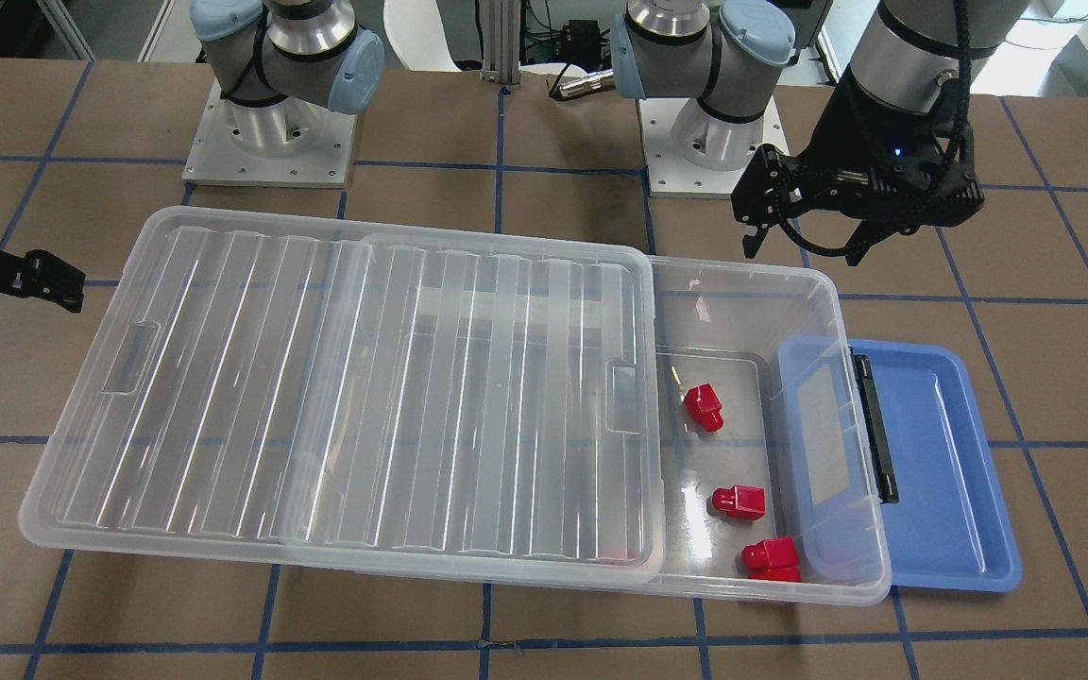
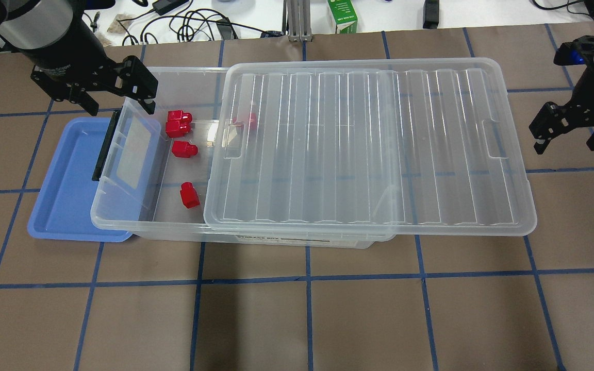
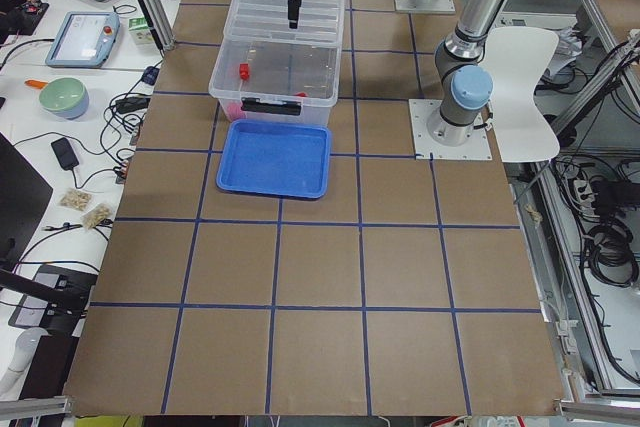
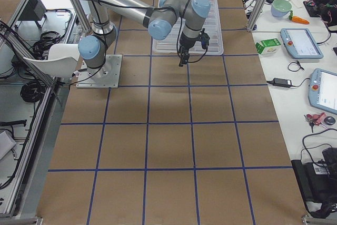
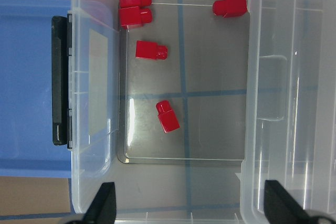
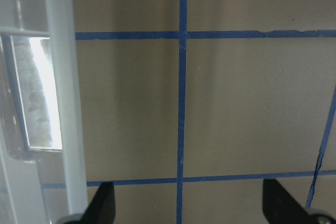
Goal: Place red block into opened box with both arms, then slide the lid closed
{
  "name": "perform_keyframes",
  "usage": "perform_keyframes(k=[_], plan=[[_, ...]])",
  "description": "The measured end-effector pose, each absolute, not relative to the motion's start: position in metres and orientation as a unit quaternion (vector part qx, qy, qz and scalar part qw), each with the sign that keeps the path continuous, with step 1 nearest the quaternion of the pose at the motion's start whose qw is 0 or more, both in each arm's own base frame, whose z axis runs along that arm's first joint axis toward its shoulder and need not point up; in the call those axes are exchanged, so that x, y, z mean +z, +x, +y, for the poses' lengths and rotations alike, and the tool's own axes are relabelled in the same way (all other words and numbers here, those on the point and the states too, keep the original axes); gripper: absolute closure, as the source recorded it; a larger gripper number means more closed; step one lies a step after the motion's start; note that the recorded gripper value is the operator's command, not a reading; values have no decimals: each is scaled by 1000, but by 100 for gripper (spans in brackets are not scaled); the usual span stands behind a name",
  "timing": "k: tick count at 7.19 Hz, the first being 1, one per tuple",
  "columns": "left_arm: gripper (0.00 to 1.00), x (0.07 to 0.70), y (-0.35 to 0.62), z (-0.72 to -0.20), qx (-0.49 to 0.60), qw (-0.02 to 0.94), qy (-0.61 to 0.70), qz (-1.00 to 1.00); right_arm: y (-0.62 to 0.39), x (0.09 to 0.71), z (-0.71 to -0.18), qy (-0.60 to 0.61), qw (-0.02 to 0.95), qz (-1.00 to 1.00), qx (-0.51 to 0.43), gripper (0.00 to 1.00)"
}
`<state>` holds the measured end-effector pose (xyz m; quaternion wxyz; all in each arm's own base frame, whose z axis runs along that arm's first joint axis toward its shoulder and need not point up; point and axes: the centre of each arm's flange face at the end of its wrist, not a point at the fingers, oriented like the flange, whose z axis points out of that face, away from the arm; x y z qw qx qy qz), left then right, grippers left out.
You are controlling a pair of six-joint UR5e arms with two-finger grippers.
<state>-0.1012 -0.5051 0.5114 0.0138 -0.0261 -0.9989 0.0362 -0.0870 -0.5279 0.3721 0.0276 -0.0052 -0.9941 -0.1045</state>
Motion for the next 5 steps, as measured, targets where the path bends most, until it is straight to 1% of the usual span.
perform_keyframes(k=[5], plan=[[0,516,-100,-504,40,7,-27,-999,-78,353,-537,-53,26,-991,-118,0]])
